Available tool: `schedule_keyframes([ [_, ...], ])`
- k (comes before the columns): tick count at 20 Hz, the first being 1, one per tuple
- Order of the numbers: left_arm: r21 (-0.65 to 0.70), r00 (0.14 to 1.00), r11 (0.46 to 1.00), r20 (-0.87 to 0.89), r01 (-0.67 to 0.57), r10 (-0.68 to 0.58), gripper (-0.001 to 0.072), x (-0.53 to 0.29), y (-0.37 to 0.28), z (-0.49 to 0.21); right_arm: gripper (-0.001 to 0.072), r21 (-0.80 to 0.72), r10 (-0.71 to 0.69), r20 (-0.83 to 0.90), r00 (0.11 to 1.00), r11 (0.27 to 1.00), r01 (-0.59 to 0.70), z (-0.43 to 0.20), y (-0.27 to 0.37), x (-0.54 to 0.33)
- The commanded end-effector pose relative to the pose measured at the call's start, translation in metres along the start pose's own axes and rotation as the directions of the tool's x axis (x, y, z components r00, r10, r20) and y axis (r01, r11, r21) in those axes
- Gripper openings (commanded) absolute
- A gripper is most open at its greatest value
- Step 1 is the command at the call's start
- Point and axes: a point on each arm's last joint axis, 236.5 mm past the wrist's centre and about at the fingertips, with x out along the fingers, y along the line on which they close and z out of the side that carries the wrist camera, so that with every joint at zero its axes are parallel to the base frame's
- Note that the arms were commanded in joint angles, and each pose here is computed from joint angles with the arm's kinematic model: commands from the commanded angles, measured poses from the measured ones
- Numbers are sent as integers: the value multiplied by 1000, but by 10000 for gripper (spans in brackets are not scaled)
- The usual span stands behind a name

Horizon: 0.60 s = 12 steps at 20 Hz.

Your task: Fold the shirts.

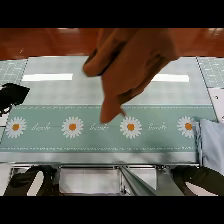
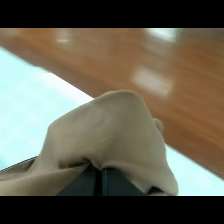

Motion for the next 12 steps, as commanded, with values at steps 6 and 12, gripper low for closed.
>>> schedule_keyframes([
  [6,4,1000,1000,-4,12,-12,506,0,-3,-1,27,70,222,-305,926,975,-210,-98,115,89],
  [12,1,1000,1000,-26,10,-10,506,3,-1,-7,27,192,120,-607,786,981,-2,-243,39,129],
])
